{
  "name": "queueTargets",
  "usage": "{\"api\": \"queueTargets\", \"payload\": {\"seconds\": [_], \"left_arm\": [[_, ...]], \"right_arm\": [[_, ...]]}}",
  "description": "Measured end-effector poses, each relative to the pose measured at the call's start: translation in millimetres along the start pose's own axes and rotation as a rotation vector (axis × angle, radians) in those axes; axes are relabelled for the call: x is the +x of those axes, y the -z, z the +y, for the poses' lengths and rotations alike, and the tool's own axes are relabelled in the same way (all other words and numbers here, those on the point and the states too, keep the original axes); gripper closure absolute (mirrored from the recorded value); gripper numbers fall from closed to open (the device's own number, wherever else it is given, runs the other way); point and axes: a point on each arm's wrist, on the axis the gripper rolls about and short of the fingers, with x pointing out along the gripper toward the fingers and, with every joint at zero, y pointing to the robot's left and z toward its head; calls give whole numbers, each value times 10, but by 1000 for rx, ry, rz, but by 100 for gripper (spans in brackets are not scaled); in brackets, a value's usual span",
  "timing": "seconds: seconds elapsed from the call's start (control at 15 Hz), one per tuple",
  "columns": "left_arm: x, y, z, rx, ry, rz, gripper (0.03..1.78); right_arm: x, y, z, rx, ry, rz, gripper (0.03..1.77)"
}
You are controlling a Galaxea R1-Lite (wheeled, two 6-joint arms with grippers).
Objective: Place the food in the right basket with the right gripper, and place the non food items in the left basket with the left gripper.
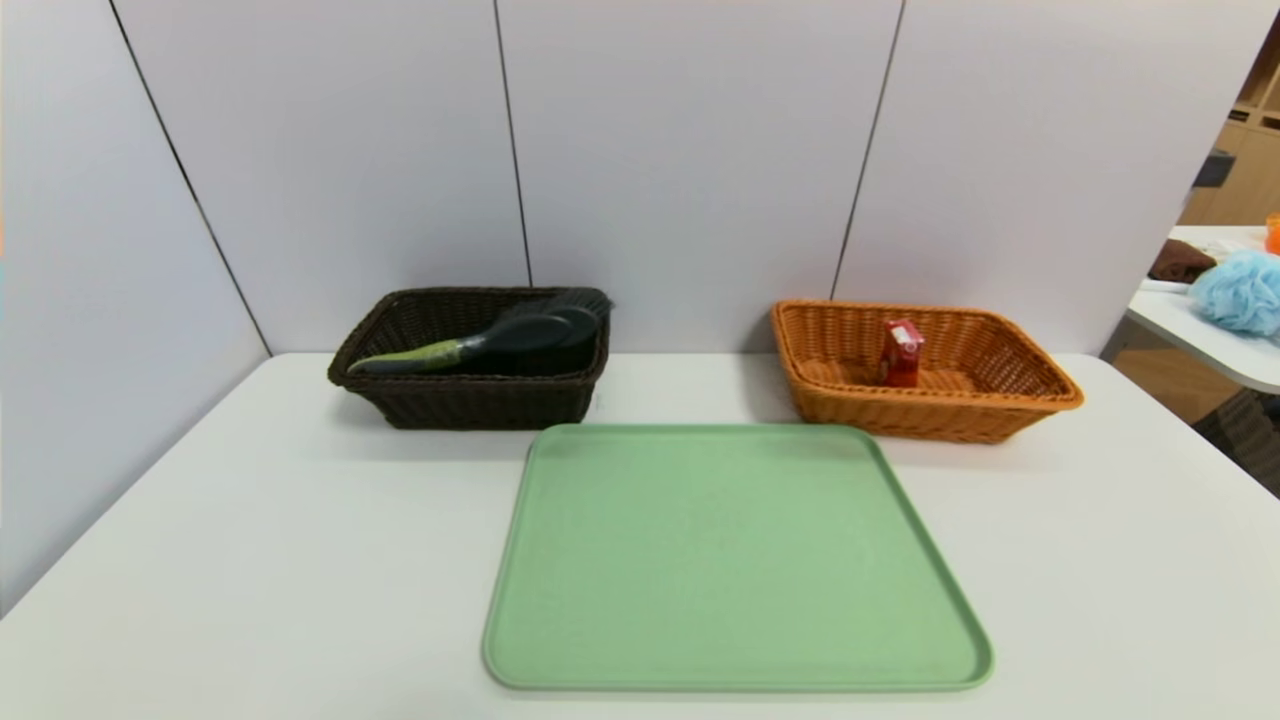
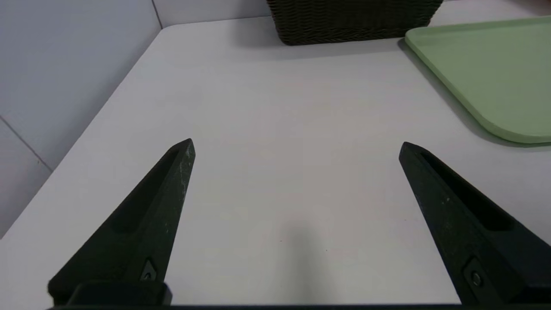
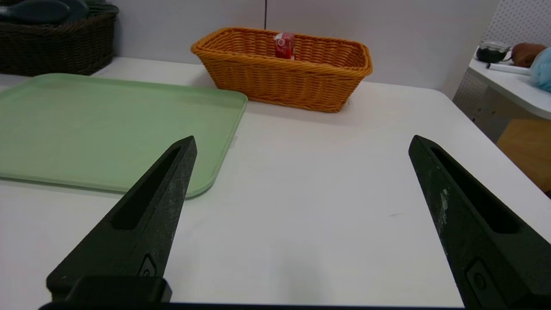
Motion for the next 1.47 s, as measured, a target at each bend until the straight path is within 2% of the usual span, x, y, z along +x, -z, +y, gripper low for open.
{"api": "queueTargets", "payload": {"seconds": [0.47, 0.67, 0.93, 1.47], "left_arm": [[4, 43, 2, -34, -17, 17, 12], [4, 44, 2, -35, -17, 18, 12], [4, 44, 2, -36, -17, 18, 12], [4, 44, 2, -36, -17, 18, 12]], "right_arm": [[28, 136, 2, 3, 22, 50, 10], [26, 226, 1, 23, 56, 125, 10], [26, 227, -1, 57, 66, 124, 10], [24, 235, 1, 58, 59, 134, 10]]}}
